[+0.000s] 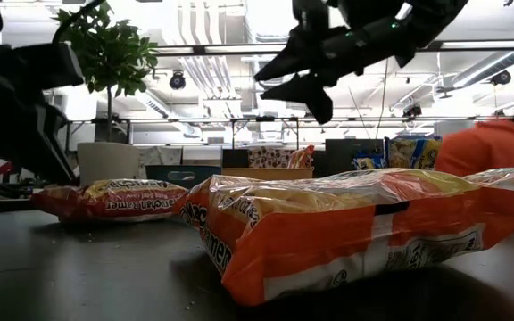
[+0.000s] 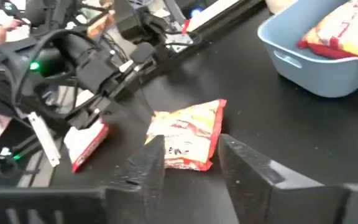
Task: Sort Maruchan noodles
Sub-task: Put the red noodle pack into the blue bin
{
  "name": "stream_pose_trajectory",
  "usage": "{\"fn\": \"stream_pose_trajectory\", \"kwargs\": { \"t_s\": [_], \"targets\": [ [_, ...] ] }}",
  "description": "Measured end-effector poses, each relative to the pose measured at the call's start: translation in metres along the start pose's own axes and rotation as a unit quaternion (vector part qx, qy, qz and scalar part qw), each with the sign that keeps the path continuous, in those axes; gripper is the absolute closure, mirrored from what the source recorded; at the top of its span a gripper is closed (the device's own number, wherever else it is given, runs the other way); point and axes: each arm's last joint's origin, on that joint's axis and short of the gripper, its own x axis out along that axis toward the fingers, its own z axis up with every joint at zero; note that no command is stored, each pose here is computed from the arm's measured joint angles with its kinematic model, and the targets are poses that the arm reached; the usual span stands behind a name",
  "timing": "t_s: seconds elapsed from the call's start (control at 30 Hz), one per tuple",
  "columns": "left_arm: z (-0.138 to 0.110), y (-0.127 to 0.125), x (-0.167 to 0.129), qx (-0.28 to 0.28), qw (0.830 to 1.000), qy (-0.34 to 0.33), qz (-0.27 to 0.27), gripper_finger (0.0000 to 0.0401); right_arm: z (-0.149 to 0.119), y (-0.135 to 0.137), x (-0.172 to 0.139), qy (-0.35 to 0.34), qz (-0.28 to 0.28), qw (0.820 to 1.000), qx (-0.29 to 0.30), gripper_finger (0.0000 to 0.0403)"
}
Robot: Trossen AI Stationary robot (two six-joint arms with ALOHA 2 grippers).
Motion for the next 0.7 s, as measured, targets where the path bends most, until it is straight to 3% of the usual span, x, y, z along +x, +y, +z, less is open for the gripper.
{"fn": "stream_pose_trajectory", "kwargs": {
  "t_s": [0.23,0.37,0.47,0.7],
  "targets": [
    [-0.011,0.005,0.008,-0.029,1.0,-0.008,-0.007,0.0324,0.0,-0.005,0.051,0.028,-0.003,0.999,0.024,0.0219],
    [-0.015,0.007,0.011,-0.043,0.999,-0.006,-0.003,0.0324,-0.005,-0.011,0.081,0.074,0.015,0.995,0.067,0.0216],
    [-0.019,0.01,0.013,-0.052,0.999,-0.002,0.002,0.0324,-0.007,-0.015,0.1,0.106,-0.003,0.989,0.1,0.0216],
    [-0.026,0.012,0.019,-0.061,0.998,0.002,0.011,0.0324,-0.018,-0.02,0.125,0.146,-0.029,0.982,0.119,0.0216]
  ]
}}
